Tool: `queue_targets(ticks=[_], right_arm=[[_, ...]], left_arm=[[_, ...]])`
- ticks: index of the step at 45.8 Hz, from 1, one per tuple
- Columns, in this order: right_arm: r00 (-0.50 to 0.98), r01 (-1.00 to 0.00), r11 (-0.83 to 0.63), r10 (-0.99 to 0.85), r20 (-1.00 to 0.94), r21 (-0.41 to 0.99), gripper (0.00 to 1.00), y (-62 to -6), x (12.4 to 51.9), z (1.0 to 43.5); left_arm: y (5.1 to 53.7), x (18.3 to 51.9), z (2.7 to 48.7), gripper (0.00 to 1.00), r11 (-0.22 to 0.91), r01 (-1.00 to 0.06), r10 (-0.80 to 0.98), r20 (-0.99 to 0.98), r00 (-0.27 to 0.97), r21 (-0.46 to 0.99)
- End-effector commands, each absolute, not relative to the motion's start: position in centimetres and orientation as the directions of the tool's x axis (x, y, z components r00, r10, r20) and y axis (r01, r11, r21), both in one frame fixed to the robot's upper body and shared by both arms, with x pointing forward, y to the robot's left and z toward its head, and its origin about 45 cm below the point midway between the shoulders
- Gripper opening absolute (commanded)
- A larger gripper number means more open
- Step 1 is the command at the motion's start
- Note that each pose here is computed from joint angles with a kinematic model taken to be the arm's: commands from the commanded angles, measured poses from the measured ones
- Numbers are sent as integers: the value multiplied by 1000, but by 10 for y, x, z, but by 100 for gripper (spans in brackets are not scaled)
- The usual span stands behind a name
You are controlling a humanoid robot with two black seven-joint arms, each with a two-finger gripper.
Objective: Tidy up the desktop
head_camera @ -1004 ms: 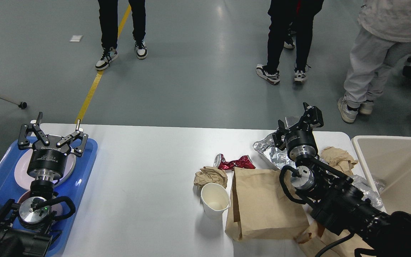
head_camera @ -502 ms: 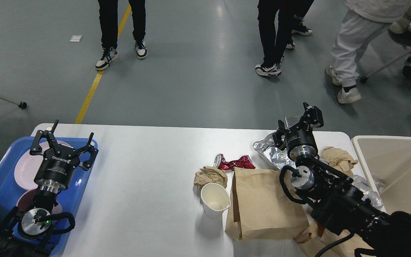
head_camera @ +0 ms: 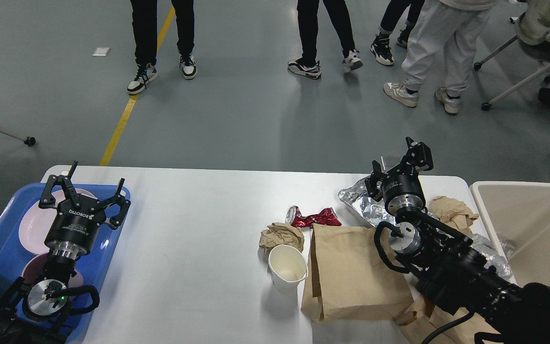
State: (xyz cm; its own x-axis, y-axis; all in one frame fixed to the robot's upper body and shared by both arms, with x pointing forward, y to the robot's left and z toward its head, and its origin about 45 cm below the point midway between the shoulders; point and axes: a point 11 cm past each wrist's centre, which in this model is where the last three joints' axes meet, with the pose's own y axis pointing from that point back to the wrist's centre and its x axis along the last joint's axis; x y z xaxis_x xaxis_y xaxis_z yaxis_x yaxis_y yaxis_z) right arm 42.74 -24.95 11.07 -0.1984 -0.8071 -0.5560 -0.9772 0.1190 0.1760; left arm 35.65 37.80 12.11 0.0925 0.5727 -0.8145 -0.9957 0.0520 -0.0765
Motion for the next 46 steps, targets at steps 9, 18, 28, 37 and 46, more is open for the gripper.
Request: queue_targets(ticks=[9, 18, 28, 37, 46], right_arm=[[-198, -977, 119, -807, -557, 175, 100, -249, 427, 111], [-196, -978, 117, -807, -557, 175, 100, -249, 427, 111], [-198, -977, 119, -807, -557, 175, 100, -249, 427, 111], [-201, -976, 118, -811, -549, 183, 100, -253, 430, 112], [-222, -975, 198, -831, -511, 101, 100, -310, 454, 155]], left_arm=[[379, 357, 122, 96, 50, -996, 571, -816, 93, -79], [379, 357, 122, 96, 50, -996, 571, -816, 93, -79], [379, 357, 122, 96, 50, -996, 571, -816, 93, -79], [379, 357, 122, 96, 50, -996, 571, -816, 93, -79], [379, 357, 122, 96, 50, -996, 571, -816, 93, -79]])
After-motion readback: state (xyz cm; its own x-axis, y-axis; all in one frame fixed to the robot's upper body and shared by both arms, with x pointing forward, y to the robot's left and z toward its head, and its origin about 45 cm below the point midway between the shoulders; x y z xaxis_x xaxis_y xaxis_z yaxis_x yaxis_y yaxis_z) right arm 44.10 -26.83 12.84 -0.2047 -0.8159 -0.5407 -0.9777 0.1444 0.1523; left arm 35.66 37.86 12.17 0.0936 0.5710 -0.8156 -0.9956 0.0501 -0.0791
